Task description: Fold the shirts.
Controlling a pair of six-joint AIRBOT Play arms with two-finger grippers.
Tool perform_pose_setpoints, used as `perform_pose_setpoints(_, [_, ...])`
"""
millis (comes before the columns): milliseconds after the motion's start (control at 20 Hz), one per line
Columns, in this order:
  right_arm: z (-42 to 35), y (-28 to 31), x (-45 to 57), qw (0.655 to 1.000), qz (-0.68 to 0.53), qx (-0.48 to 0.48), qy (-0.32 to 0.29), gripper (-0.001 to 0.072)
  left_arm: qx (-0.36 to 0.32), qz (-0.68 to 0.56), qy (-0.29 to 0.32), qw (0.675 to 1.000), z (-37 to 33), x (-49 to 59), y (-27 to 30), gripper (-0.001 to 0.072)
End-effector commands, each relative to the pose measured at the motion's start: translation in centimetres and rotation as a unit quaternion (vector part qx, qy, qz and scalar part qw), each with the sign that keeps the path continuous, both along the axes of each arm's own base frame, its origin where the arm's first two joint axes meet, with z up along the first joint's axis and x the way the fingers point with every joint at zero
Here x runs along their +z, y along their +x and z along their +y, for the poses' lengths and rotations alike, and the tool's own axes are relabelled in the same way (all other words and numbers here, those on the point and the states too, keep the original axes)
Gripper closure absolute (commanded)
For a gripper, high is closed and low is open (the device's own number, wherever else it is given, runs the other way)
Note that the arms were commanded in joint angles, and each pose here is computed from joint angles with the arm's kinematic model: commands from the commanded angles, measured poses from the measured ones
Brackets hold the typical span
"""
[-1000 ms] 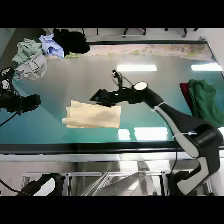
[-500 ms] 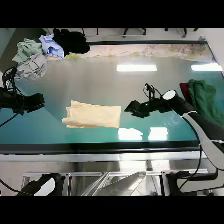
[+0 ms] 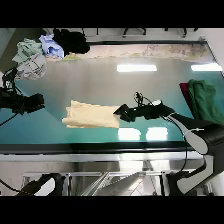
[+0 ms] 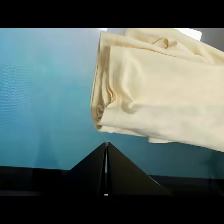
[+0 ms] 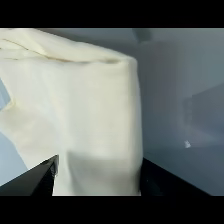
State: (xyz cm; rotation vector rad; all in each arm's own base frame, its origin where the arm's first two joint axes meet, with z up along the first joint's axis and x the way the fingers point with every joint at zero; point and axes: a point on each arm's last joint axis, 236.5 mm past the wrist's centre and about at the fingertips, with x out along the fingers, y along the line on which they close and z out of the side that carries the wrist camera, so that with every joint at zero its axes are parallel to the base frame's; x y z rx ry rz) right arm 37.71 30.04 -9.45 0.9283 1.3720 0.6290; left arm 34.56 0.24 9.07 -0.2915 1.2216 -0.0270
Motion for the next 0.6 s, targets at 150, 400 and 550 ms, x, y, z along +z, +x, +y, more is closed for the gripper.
perform_pose_setpoints(150, [3.7, 2.1, 0.7, 0.998, -0.046, -0.029, -0.007, 0.0140, 0.002, -0.041, 0.007, 0.999, 0.3, 2.9, 1.4, 0.0697])
perform_pose_setpoints(400, [3.6, 2.4, 1.0, 0.998, -0.063, -0.024, -0.010, 0.0692, 0.002, -0.062, 0.011, 0.998, 0.4, 4.5, 2.0, 0.0697])
perform_pose_setpoints(550, [1.6, 3.4, 5.6, 0.994, -0.110, -0.019, -0.003, 0.0692, 0.004, -0.071, 0.012, 0.997, 0.5, 4.9, 2.3, 0.0698])
